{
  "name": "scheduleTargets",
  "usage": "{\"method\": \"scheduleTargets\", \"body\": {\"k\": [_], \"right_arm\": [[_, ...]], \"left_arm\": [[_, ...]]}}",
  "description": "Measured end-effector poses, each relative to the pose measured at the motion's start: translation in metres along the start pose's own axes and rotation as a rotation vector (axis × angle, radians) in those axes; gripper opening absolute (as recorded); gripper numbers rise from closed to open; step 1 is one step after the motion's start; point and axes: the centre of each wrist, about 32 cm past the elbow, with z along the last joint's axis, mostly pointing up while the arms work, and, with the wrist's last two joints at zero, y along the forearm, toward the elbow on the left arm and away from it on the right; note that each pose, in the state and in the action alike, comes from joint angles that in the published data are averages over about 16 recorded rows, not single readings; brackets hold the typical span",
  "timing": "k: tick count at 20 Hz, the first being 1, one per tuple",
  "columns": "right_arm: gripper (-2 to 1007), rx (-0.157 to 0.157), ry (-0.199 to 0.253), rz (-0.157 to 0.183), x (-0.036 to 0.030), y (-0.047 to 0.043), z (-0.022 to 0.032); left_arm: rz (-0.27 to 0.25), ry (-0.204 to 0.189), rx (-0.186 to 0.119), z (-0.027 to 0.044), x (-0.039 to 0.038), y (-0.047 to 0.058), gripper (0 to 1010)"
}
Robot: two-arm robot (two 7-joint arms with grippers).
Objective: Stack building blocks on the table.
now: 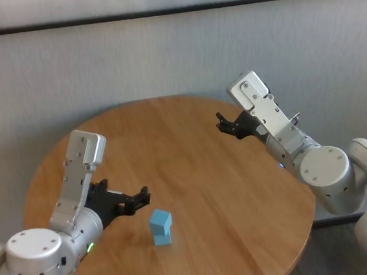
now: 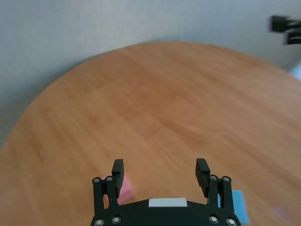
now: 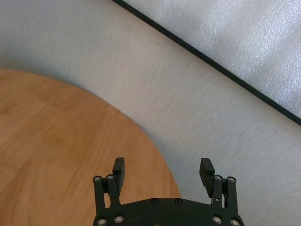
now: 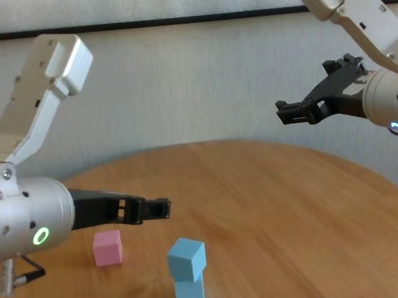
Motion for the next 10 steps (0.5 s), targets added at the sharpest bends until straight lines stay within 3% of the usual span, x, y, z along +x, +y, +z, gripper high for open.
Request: {"method": "scheduleTargets", "body": {"k": [10], "right_arm": [[1001, 0.000, 0.000, 0.000, 0.0000, -0.0001, 0.0001]], "left_arm": [[0.084, -0.016, 0.046, -0.0024, -0.0038, -0.015, 999]]}}
